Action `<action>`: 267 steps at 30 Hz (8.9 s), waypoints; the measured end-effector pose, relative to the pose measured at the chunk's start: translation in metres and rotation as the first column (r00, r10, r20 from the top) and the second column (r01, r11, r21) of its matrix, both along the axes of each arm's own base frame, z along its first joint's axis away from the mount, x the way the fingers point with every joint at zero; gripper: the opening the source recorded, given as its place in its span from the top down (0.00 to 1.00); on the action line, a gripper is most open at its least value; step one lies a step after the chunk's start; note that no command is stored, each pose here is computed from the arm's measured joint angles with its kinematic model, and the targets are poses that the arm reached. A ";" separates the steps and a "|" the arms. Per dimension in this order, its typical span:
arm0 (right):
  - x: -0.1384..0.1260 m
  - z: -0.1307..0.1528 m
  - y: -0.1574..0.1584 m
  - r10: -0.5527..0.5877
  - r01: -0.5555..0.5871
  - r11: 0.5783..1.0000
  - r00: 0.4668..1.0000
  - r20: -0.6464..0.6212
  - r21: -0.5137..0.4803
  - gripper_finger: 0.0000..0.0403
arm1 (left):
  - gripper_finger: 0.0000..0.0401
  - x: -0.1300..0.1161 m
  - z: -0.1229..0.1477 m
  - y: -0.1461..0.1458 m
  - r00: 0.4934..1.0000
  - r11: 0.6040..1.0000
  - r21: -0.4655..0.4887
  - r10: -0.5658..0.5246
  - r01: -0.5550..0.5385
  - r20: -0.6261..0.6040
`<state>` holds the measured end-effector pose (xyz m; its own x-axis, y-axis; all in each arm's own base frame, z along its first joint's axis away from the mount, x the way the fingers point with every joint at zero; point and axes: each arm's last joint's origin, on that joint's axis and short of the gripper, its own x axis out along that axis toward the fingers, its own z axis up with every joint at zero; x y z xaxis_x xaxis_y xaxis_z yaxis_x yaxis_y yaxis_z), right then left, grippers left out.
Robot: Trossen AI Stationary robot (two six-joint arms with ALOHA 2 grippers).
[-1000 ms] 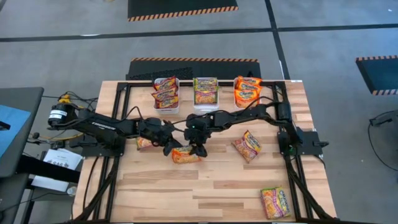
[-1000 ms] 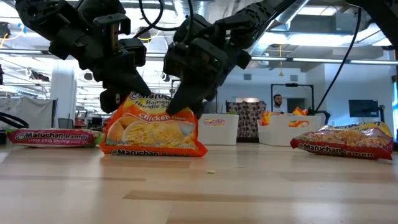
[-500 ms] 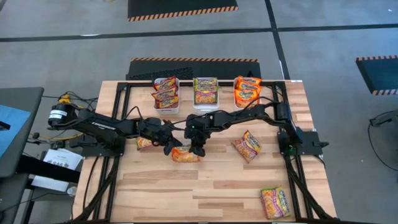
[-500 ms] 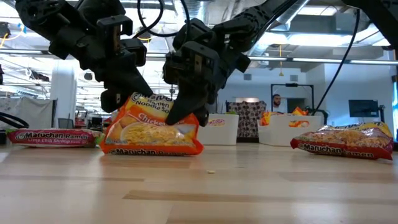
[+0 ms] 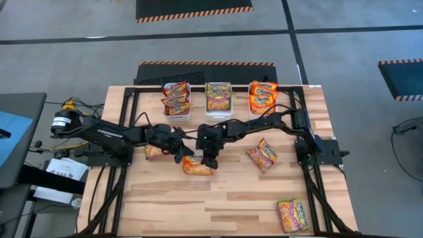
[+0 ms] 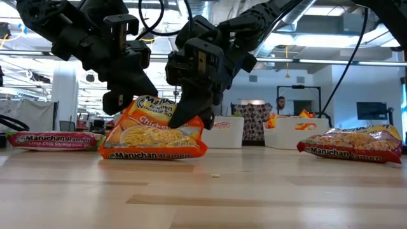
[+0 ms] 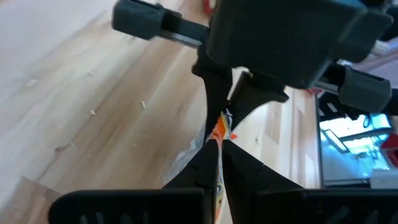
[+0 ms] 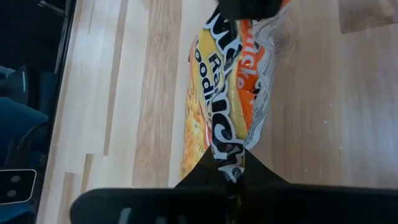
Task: Sort Maruchan noodles
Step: Put the orange noodle pack into the right white bin, then put the green noodle pack into the middle white bin
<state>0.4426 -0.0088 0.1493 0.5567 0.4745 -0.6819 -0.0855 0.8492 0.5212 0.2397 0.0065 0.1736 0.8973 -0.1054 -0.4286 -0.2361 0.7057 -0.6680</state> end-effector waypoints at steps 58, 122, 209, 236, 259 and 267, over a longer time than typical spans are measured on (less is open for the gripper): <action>-0.153 0.167 -0.082 -0.241 0.170 0.900 0.961 -0.133 -0.401 0.98 | 0.71 0.013 0.079 0.032 0.889 0.994 0.084 0.018 -0.064 0.457; -0.247 0.090 -0.205 -0.374 0.079 0.810 0.832 -0.409 -0.581 0.96 | 0.71 0.006 0.074 0.065 0.892 0.971 0.080 0.172 -0.225 0.418; -0.233 0.133 -0.168 -0.620 0.395 0.731 0.724 -0.301 -0.557 0.72 | 0.71 0.006 0.073 0.065 0.898 0.969 0.101 0.166 -0.225 0.407; -0.255 0.189 -0.058 -0.533 0.504 0.846 0.787 -0.311 -0.173 0.71 | 0.71 -0.044 0.100 0.081 0.912 0.972 0.109 0.154 -0.210 0.379; -0.267 0.184 0.067 -0.546 0.630 0.756 0.460 -0.700 -0.176 0.43 | 0.71 -0.048 0.091 0.074 0.957 0.988 0.154 -0.021 -0.025 0.289; -0.289 0.183 0.111 -0.606 0.665 0.704 0.381 -0.699 -0.248 0.42 | 0.71 -0.049 0.088 0.073 0.964 0.989 0.150 -0.032 -0.008 0.266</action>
